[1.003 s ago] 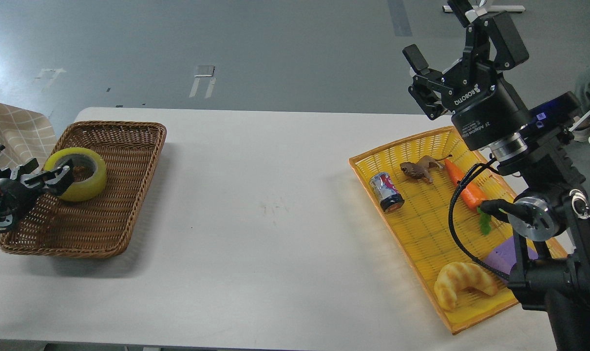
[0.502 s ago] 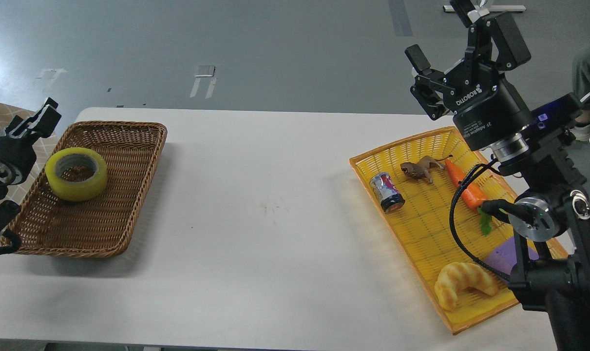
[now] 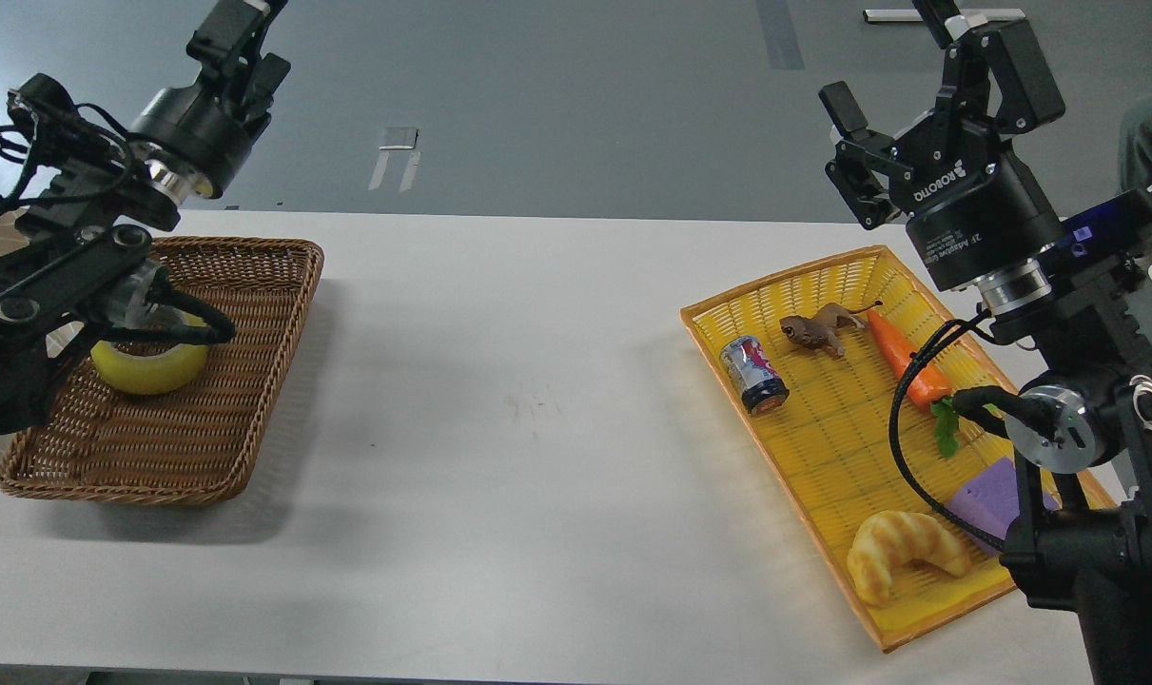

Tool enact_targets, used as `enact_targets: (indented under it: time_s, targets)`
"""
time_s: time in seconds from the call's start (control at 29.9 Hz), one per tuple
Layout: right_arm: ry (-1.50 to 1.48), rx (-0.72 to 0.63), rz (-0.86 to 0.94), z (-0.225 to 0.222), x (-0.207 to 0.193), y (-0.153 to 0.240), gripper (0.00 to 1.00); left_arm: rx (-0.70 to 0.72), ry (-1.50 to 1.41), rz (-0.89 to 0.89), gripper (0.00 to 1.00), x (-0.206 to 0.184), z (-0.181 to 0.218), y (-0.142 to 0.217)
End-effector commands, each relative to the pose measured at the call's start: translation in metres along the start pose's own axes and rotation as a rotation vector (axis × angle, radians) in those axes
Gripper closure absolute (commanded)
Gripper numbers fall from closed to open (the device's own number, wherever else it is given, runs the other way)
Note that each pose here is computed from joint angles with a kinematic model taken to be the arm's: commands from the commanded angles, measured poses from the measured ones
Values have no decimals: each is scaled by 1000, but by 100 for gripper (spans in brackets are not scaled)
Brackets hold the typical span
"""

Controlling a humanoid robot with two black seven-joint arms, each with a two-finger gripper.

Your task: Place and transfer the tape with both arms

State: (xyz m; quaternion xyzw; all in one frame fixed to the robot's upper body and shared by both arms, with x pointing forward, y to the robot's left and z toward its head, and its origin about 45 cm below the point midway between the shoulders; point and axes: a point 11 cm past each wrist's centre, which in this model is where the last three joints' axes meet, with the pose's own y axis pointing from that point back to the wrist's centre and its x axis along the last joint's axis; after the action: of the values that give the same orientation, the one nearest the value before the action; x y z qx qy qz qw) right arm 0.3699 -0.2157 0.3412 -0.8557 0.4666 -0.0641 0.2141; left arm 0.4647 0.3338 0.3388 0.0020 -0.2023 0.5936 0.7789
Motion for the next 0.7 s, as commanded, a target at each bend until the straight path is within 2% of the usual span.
enact_targets:
  time_s: [0.0,0.13,0.27,0.43,0.67]
  targets:
    - [1,4,6,-1,2,1,0,-99,151,-137,2,-35,38,-21]
    - [1,5,5,-2,2,0,0,-200,262,-303,2,-89,72,-25]
    - [3,17,-5,-5,-1,1,0,-334,444,-250,2,-108,103,-46]
    - [4,26,-8,-7,-2,2,0,-273,497,-266,2,-123,74,-31]
    - [2,15,-7,-3,-1,-1,0,-282,653,-281,2,-163,64,-25]
